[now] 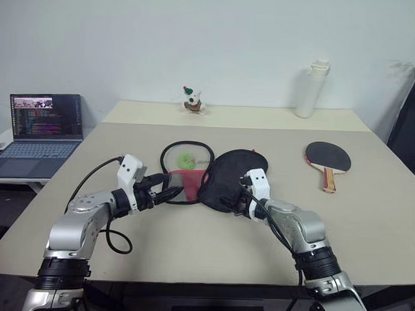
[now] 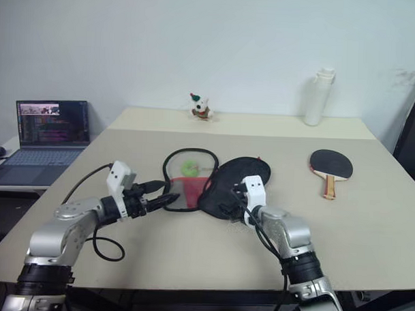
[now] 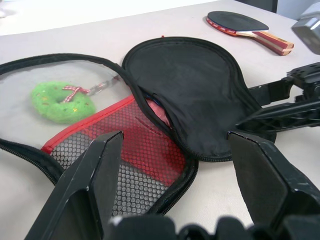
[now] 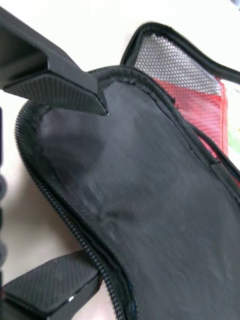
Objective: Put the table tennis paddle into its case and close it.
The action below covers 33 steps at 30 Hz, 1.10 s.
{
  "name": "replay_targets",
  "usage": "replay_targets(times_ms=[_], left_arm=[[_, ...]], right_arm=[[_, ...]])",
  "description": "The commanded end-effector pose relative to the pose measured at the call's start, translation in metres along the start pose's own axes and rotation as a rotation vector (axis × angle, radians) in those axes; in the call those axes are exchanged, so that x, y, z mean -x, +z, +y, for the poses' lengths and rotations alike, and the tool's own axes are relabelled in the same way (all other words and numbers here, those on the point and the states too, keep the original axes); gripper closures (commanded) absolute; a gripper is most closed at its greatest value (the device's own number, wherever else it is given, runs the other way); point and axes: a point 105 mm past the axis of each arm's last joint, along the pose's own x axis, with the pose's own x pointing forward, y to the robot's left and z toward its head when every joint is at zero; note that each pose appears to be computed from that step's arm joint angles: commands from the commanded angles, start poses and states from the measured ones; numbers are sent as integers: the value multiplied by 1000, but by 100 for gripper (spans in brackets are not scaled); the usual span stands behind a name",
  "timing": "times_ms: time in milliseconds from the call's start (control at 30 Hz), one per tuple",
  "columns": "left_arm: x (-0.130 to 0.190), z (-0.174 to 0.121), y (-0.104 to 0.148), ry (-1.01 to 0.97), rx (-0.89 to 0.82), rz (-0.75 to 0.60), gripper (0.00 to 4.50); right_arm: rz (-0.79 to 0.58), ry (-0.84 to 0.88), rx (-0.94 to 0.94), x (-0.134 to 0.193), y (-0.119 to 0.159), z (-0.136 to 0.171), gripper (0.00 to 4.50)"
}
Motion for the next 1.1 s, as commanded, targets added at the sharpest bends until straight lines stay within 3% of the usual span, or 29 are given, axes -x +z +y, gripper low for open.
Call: replay_targets(times_ms=[33,300,500,733,1100], left_arm=[[-1,-7,16,-23,-65,-41,87],[-7,-19,14,-83,-87,-25,87],[-19,-33,14,-161,-104,-22,87],[-26,-37,14,-189,-118,-20,87],[-32,-41,16,-221,-135,-21,87]], right_arm=[[-69,-33,-33,6,20,-10,160],[-28,-110,-130,30,11,-48,437],[-10,-140,-161,52,9,-66,444],[-16,-143,-178,61,9,-67,444],[-12,-224,-142,92,18,-103,444]])
